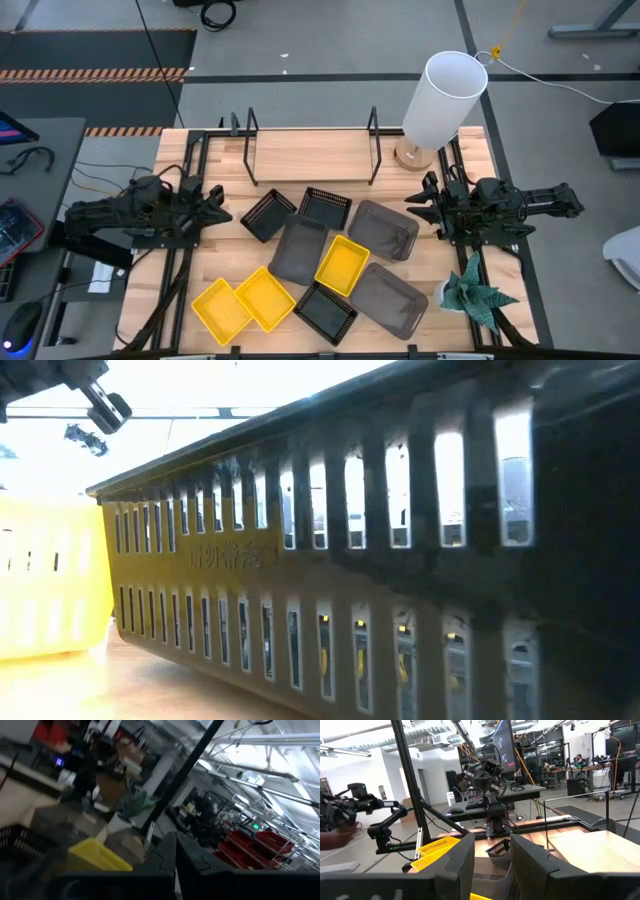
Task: Stack baskets on shelf by color
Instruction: Stack the left yellow bin on top of the middle yellow bin
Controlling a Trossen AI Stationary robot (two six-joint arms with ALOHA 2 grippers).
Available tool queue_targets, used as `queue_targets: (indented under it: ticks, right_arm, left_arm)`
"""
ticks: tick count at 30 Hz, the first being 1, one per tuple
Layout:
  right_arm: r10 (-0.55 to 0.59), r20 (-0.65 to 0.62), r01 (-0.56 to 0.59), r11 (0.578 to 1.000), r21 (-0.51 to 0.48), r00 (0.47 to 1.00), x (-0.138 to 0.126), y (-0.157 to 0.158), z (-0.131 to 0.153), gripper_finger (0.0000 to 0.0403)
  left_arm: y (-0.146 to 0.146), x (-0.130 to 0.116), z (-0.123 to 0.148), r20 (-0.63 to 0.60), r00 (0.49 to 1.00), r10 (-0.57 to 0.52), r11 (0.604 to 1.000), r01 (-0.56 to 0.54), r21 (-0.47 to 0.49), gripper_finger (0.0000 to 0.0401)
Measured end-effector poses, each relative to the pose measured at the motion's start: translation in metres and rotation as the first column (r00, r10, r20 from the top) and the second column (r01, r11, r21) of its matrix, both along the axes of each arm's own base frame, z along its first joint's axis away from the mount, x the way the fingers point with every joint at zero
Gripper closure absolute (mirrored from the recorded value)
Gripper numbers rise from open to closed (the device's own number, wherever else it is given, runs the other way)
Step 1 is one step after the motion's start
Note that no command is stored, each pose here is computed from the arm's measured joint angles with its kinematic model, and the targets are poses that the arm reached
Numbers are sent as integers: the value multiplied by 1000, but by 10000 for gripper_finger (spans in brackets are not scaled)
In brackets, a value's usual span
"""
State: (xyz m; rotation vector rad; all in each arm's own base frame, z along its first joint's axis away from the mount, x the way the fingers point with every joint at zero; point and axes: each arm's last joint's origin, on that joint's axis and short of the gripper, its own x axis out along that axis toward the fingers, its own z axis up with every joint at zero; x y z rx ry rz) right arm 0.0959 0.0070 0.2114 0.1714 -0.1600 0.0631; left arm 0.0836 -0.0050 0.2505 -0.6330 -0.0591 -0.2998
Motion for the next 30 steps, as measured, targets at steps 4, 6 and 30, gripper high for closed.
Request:
queue_targets:
  ticks: [4, 6, 30]
  right_arm:
    - [0, -1, 0, 1000, 0, 1000, 0, 0, 0, 273]
    - [0, 0, 0, 1000, 0, 1000, 0, 0, 0, 273]
    - [0, 0, 0, 1000, 0, 1000, 0, 0, 0, 273]
  left_arm:
    - [-3, 0, 7, -124, 992, -10, 1000, 8, -11, 395]
    - [-5, 2, 10, -141, 990, -4, 1000, 5, 6, 395]
    - [-58, 51, -15, -792, 608, -58, 989, 141, 36, 395]
